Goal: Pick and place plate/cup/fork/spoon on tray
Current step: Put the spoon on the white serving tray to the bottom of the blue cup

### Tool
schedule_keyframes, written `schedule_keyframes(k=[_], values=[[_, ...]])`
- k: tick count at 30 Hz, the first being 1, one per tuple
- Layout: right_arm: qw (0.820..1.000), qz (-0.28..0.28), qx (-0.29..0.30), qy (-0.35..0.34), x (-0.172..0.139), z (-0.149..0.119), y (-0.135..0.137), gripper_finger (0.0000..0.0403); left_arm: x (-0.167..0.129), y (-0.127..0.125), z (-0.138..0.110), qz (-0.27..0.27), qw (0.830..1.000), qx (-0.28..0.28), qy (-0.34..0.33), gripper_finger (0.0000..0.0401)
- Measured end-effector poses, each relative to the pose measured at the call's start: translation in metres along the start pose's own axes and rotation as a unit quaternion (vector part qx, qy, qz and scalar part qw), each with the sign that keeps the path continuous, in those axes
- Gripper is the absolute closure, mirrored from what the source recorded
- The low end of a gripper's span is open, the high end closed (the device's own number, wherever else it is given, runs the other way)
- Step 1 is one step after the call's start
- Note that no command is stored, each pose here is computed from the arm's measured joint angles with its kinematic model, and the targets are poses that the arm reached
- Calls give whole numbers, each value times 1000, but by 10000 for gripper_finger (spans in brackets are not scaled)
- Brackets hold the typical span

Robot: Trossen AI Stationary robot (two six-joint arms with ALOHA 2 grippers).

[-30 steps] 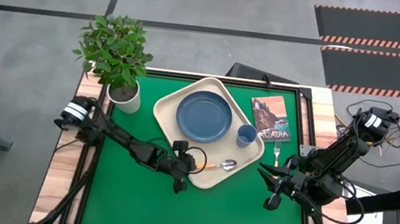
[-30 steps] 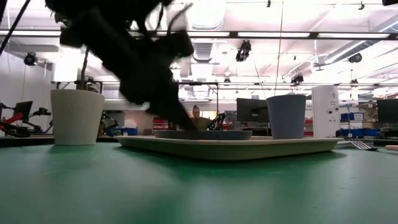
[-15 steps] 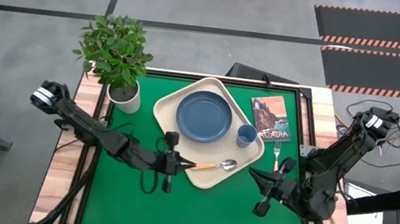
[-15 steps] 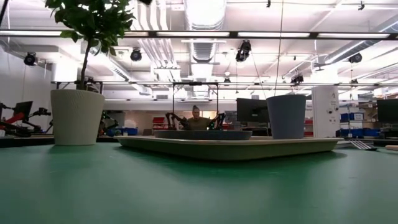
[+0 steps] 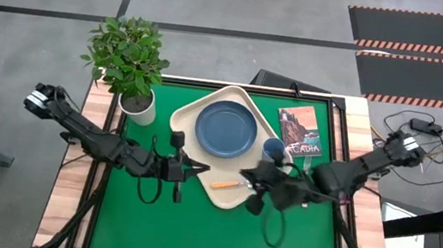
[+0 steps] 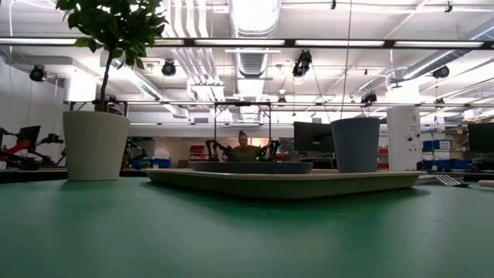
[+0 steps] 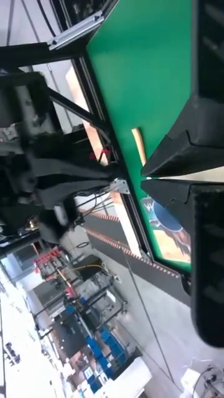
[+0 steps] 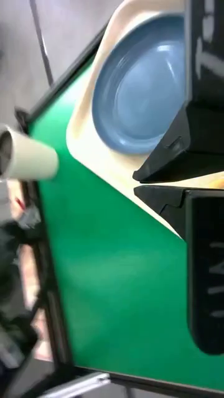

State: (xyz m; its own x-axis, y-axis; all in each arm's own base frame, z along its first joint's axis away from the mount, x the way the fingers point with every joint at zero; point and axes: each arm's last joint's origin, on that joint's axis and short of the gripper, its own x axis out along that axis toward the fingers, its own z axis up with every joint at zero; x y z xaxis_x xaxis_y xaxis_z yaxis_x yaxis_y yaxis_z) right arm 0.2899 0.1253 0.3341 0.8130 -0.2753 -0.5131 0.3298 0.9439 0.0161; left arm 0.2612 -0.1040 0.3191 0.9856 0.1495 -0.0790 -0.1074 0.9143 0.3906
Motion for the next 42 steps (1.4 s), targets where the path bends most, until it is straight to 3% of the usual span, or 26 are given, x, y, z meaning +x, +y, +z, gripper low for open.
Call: schedule_keyframes(k=[9,18,22,32,42], values=[[990,81,-38,105,79,25,-7,394,-33,16,-5,4,999,-35,-34,401],[963,140,-43,227,160,4,-20,394,-55,28,-16,20,993,-73,-87,401],[947,133,-63,287,186,-16,-24,394,-59,29,-21,20,993,-75,-90,401],[914,114,-109,374,229,-67,-23,394,-61,30,-21,24,991,-83,-102,401],[907,114,-146,379,235,-80,-14,394,-61,30,-21,23,991,-83,-102,401]])
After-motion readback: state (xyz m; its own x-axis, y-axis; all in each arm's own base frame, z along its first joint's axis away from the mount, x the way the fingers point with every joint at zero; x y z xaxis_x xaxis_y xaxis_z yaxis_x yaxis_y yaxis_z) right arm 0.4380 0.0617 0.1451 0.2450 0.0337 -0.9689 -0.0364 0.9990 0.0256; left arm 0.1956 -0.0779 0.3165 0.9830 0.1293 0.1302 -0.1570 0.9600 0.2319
